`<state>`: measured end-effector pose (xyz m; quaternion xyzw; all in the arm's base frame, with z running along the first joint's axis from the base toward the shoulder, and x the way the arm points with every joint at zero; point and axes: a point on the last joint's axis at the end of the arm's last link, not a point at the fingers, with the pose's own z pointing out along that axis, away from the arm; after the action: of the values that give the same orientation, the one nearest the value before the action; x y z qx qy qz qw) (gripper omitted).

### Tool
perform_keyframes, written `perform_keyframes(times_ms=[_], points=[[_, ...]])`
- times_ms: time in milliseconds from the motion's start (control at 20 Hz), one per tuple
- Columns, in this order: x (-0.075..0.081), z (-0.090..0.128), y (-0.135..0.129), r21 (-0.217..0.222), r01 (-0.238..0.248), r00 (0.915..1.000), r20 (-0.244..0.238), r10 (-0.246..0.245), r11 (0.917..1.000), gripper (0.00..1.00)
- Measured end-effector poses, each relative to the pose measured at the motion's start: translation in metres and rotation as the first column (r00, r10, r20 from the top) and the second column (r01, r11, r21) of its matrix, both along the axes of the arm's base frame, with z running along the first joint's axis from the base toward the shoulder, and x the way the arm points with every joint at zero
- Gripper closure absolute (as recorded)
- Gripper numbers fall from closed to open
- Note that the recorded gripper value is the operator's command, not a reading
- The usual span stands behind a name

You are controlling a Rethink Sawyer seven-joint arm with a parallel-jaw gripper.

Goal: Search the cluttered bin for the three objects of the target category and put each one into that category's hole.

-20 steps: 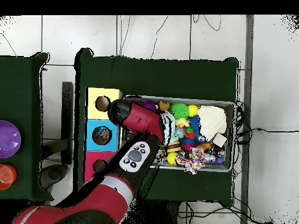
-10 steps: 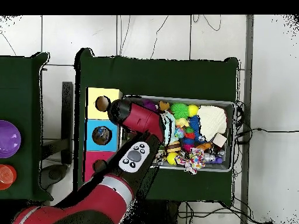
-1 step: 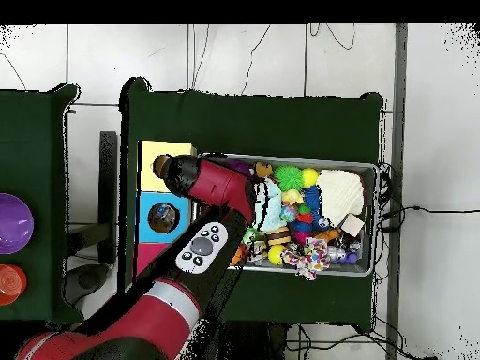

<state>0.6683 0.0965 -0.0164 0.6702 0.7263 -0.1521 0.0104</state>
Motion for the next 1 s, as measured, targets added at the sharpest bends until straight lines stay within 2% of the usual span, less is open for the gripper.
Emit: perform_keyframes(times_ms=[250,450,600,750,800,900,1000], points=[[0.02,0.009,0.006,-0.007,-0.029,0.9989,0.037,0.029,0.9996,0.0],[0.026,0.012,0.01,-0.002,-0.038,0.9983,0.045,0.038,0.9993,0.0],[0.026,0.012,0.012,0.005,-0.038,0.9987,0.034,0.037,0.9993,0.0],[0.021,0.01,0.015,0.021,-0.027,0.9996,-0.009,0.027,0.9994,0.0],[0.014,0.004,0.015,0.036,-0.012,0.9979,-0.063,0.014,0.9993,0.0],[0.011,0.001,0.015,0.041,-0.007,0.9966,-0.081,0.01,0.9991,0.0],[0.002,-0.011,0.016,0.048,0.003,0.9907,-0.136,0.003,0.9988,0.0]])
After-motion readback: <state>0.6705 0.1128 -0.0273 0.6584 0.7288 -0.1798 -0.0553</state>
